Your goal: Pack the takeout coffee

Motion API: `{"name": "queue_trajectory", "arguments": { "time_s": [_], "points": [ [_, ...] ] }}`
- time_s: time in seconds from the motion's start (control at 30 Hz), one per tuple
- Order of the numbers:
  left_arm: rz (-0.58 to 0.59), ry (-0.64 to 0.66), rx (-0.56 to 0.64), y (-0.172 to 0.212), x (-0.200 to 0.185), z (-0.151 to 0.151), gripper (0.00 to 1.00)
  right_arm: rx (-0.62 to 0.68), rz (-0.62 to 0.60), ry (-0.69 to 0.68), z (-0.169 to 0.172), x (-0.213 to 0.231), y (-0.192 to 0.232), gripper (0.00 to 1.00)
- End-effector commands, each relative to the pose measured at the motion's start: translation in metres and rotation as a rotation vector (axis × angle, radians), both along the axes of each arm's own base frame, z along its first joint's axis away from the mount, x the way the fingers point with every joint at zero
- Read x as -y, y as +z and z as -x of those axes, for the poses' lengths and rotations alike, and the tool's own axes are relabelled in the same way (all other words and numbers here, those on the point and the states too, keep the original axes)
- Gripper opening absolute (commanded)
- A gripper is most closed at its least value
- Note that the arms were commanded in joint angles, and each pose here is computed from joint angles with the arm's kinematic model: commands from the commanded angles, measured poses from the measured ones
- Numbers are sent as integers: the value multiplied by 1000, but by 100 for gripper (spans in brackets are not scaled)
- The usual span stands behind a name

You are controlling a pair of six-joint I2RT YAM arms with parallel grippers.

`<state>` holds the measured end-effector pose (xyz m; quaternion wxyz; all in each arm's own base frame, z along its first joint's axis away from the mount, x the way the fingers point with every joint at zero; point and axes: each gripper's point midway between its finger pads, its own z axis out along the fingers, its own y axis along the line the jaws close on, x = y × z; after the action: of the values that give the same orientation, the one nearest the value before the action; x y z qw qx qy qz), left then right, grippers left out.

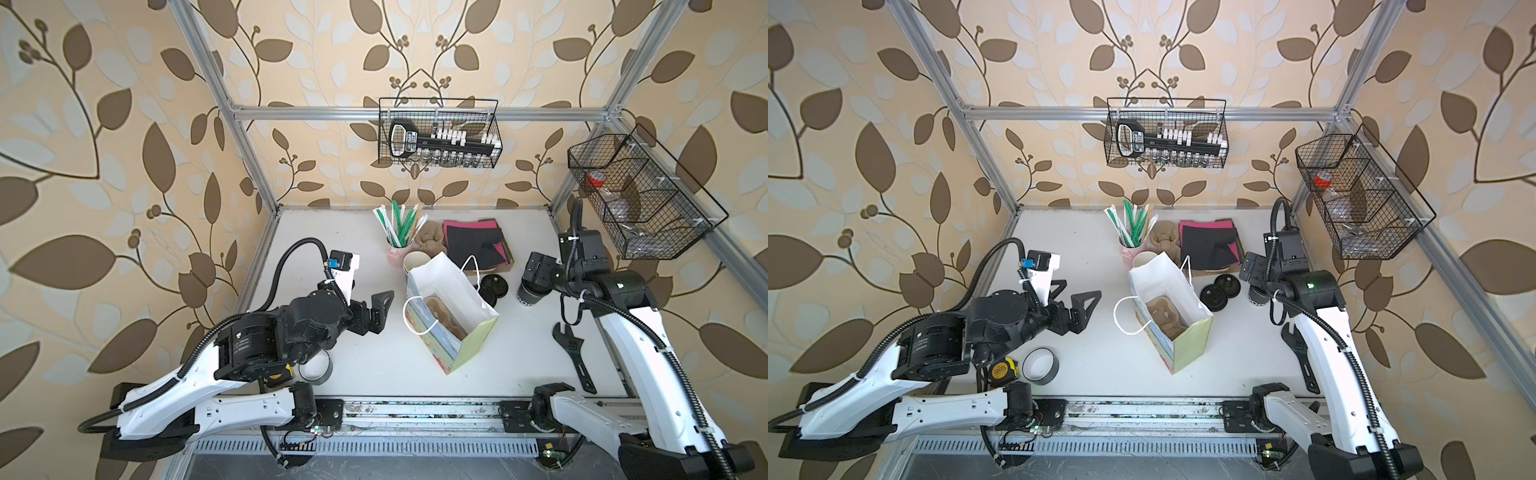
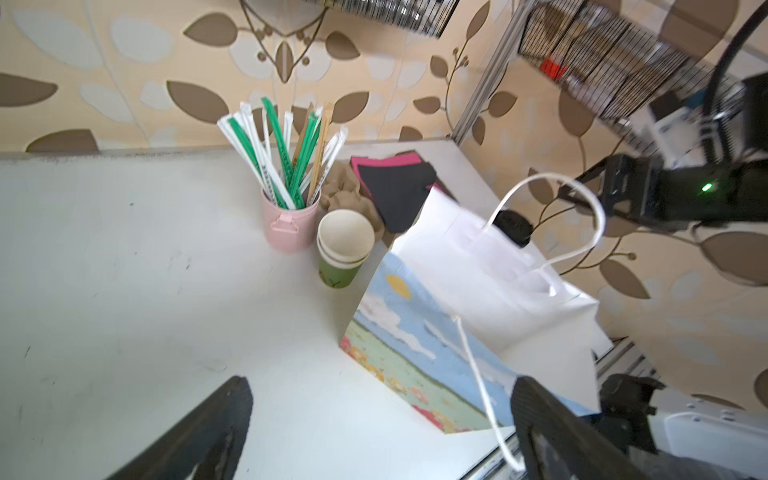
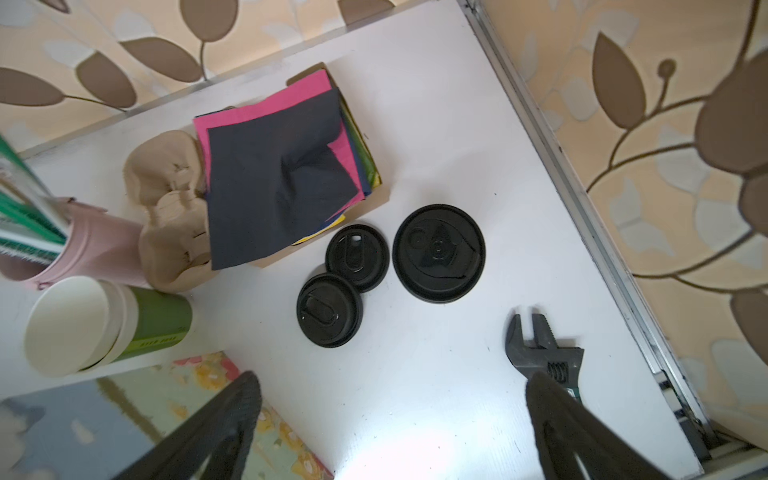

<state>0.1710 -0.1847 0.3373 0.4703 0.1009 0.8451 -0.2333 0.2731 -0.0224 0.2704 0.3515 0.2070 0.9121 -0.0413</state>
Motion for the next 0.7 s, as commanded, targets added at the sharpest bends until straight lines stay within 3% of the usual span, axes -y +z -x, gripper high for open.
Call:
{"name": "queue_trajectory", "arguments": {
  "time_s": [0.0,0.23,0.67],
  "points": [
    [-41,38,-116,-40,-6,6,98,-80,12,-62,1,11,-20,100],
    [-93,61,-280,-100,2,15,95,-146,18,-98,-13,20,-48,100],
    [-116,30,-374,-141,23,21,94,-260,-56,-172,-29,37,-87,93]
  ]
}}
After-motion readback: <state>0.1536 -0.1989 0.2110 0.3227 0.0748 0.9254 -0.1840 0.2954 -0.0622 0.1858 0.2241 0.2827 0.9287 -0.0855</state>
